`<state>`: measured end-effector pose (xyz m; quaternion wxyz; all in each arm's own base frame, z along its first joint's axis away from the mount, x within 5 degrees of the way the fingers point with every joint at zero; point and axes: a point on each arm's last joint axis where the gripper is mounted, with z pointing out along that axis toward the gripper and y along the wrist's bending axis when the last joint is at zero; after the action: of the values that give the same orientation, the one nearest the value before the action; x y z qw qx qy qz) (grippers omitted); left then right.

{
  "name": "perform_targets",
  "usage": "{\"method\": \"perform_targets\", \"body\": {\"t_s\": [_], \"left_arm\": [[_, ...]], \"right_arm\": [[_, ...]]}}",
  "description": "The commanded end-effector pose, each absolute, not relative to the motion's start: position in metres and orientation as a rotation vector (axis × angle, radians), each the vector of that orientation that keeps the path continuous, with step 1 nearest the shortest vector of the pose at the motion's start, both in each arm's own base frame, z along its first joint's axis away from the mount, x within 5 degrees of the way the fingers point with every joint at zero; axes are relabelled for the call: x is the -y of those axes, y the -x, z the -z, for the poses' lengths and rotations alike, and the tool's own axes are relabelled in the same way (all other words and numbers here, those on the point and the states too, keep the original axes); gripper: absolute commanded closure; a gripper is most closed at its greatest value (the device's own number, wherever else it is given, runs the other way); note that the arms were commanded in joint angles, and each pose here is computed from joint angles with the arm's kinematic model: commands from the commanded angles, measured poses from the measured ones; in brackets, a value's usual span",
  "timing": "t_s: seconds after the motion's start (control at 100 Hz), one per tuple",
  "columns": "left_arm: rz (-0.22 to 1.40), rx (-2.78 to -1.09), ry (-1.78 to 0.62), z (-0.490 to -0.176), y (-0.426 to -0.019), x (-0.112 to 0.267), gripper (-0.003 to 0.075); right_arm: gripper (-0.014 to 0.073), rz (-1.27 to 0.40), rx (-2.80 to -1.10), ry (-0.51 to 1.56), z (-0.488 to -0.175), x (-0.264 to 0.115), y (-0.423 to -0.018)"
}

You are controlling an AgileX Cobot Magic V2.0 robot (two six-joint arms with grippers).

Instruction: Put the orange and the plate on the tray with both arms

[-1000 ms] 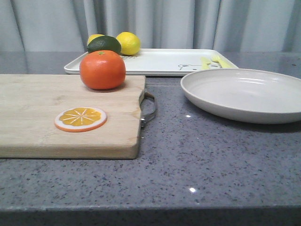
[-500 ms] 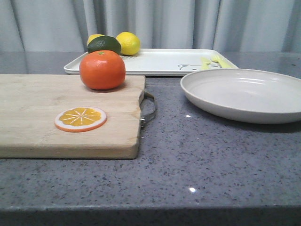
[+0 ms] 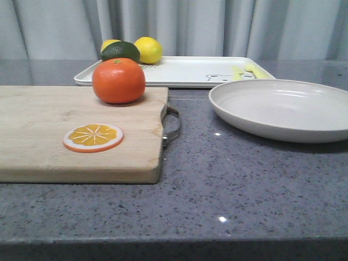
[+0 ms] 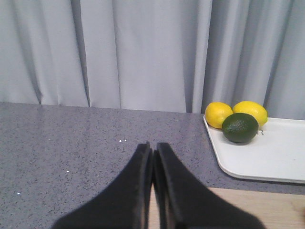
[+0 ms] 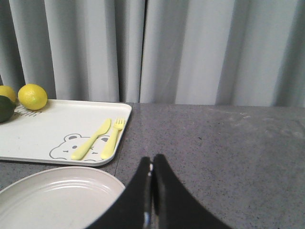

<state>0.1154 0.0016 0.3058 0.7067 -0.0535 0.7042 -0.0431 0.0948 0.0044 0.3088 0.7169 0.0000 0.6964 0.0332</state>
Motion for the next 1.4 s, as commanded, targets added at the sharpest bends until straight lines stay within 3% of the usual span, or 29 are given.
{"method": "perform_targets", "body": {"t_s": [0.0, 0.21, 0.31, 0.43, 0.5, 0.84, 0.96, 1.21, 1.39], "left_arm": [[0.104, -1.468, 0.123, -0.323, -0.120, -0.002, 0.0741], [0.101, -1.533, 0.128, -0.315, -0.133, -0.002, 0.0706], [0.100, -1.554, 0.129, -0.313, -0.137, -0.002, 0.0539], [0.100, -1.556, 0.130, -0.313, -0.138, -0.002, 0.0259], [0.101, -1.553, 0.129, -0.316, -0.138, -0.002, 0.0186], [0.114, -1.610, 0.119, -0.349, -0.153, 0.000, 0.0178], [0.147, -1.627, 0.084, -0.358, -0.168, 0.007, 0.0120], [0.251, -1.690, -0.025, -0.370, -0.202, 0.037, 0.0090], [0.322, -1.838, -0.126, -0.370, -0.231, 0.068, 0.0090]], "right_arm": [[0.0652, -0.080, -1.419, 0.009, -0.329, -0.005, -0.095], [0.0652, -0.080, -1.421, 0.009, -0.329, -0.005, -0.095], [0.0652, -0.080, -1.421, 0.009, -0.329, -0.005, -0.095], [0.0652, -0.080, -1.421, 0.009, -0.329, -0.005, -0.095], [0.0652, -0.080, -1.423, 0.009, -0.329, -0.005, -0.095], [0.0652, -0.077, -1.450, 0.007, -0.326, -0.005, -0.095], [0.0652, -0.077, -1.455, 0.006, -0.326, -0.005, -0.095], [0.0652, -0.076, -1.463, 0.006, -0.325, -0.005, -0.095], [0.0652, -0.075, -1.476, 0.005, -0.324, -0.005, -0.096]]}}
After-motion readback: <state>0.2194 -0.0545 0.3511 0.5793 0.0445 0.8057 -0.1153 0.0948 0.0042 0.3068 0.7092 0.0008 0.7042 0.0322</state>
